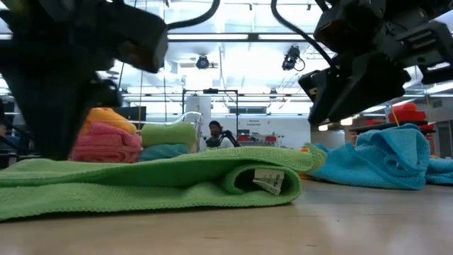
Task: Fold microfiber towels
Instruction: Fold the green microfiber towel
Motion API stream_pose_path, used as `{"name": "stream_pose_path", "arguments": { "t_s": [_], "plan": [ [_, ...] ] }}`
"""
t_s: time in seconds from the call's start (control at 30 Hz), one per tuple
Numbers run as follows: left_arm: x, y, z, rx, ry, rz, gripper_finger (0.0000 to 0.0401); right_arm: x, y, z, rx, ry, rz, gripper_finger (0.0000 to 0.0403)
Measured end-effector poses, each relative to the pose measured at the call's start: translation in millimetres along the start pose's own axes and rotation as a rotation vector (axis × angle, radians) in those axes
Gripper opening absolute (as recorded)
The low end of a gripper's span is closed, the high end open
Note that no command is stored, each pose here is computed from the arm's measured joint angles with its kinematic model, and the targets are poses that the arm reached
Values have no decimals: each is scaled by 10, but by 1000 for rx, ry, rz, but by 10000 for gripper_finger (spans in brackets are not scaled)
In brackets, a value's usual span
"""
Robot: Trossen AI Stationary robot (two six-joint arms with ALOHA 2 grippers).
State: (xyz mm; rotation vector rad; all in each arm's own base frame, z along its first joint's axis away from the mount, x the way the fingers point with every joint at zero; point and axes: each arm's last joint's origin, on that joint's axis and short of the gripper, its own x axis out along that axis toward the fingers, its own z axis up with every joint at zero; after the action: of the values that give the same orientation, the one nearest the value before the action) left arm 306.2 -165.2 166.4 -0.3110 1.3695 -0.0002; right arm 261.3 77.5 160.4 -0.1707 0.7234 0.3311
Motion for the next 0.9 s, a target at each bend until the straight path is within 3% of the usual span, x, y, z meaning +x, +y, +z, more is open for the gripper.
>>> {"name": "stream_pose_path", "arguments": {
  "t_s": [0.27,0.43,0.63,0.9],
  "plan": [
    [111,99,162,143,-224,252,83,262,298,23,-133,-105,73,152],
    [186,168,249,116,-217,222,91,389,411,4,-165,-150,96,152],
    [180,177,249,114,-208,218,85,446,566,12,-123,-153,117,152],
    [19,-7,161,171,-231,171,80,415,778,95,-83,-180,68,152]
  ]
}}
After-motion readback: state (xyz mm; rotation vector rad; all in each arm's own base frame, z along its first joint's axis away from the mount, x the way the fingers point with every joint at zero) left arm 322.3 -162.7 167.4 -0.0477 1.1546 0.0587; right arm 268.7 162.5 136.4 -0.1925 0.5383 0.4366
